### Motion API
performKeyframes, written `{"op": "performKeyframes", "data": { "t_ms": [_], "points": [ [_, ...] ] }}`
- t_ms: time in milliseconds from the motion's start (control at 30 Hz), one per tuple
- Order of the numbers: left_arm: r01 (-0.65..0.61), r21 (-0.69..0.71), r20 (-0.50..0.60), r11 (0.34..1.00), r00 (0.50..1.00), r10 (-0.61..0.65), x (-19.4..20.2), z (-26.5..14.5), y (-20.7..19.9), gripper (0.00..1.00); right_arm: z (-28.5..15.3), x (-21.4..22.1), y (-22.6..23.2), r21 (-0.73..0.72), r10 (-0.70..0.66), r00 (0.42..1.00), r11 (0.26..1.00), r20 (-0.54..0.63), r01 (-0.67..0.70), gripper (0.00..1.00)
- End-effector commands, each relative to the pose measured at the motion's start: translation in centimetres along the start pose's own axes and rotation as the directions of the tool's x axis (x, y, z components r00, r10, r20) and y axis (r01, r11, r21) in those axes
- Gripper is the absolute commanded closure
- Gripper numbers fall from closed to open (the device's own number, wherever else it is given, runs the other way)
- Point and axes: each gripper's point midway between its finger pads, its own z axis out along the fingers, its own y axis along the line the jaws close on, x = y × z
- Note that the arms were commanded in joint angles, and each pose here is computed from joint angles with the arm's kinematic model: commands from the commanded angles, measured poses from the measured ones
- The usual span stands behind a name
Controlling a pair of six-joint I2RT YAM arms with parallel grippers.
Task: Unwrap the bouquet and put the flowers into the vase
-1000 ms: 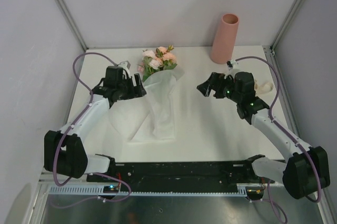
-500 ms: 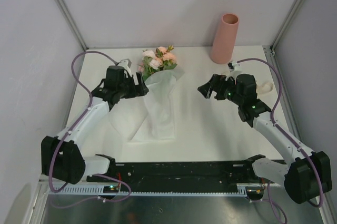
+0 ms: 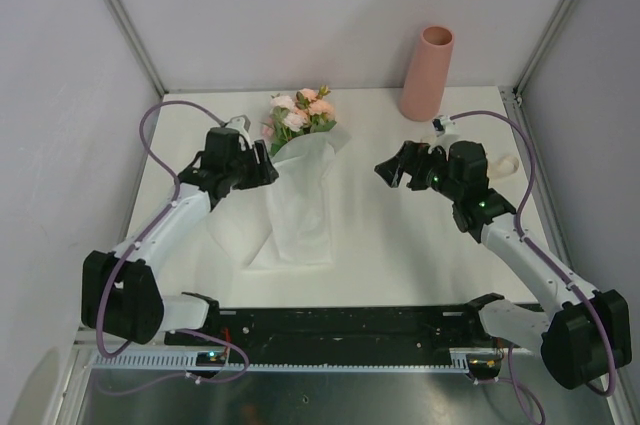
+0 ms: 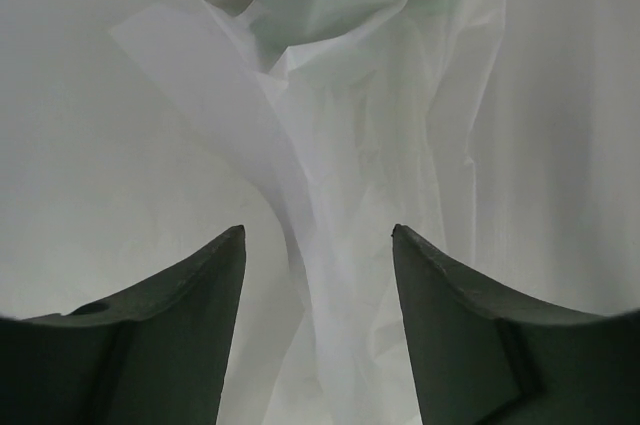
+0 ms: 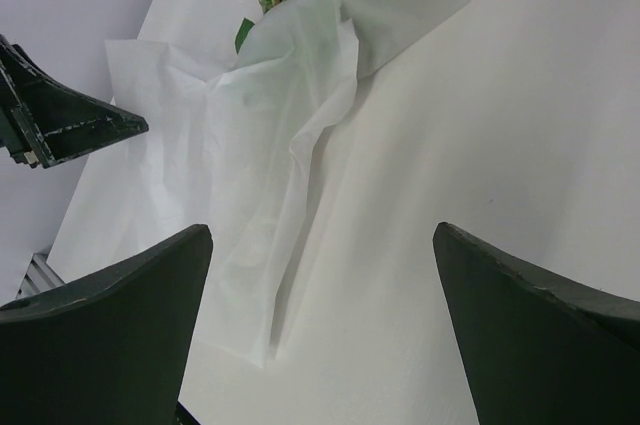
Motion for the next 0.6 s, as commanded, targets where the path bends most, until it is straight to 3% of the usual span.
{"op": "performKeyframes", "data": {
  "t_ms": [0, 100, 167, 233, 400, 567],
  "points": [
    [-0.001, 0.013, 0.023, 1.000, 1.000, 0.000, -0.4, 0.3, -0.4, 0.42, -0.6, -1.0, 1.1, -0.031, -0.006, 0.999, 0.999, 0.038, 0.007, 0.01],
    [-0.007, 0.033, 0.015, 0.999, 1.000, 0.007, -0.3, 0.4, -0.8, 0.64, -0.8, -1.0, 1.2, -0.031, -0.007, 0.999, 0.999, 0.041, 0.008, 0.01],
    [-0.015, 0.052, 0.009, 0.999, 1.000, 0.015, -0.2, 0.3, -1.2, 0.85, -1.0, -1.1, 1.4, -0.031, -0.009, 0.999, 0.999, 0.045, 0.010, 0.01],
    [-0.029, 0.082, 0.013, 0.996, 1.000, 0.028, -0.2, 0.0, -2.0, 0.96, -1.2, -1.3, 1.4, -0.028, -0.008, 0.999, 1.000, 0.053, 0.010, 0.01],
    [-0.083, 0.205, 0.069, 0.975, 0.995, 0.071, -0.9, -1.9, -6.5, 1.00, -2.0, -2.1, 0.6, 0.035, 0.026, 0.995, 0.999, 0.093, -0.029, 0.01],
    [-0.093, 0.408, 0.102, 0.908, 0.993, 0.056, -0.2, -3.0, -13.2, 1.00, -3.3, -3.3, -0.6, 0.120, 0.027, 0.987, 0.992, 0.161, -0.046, 0.01]
  ]
}}
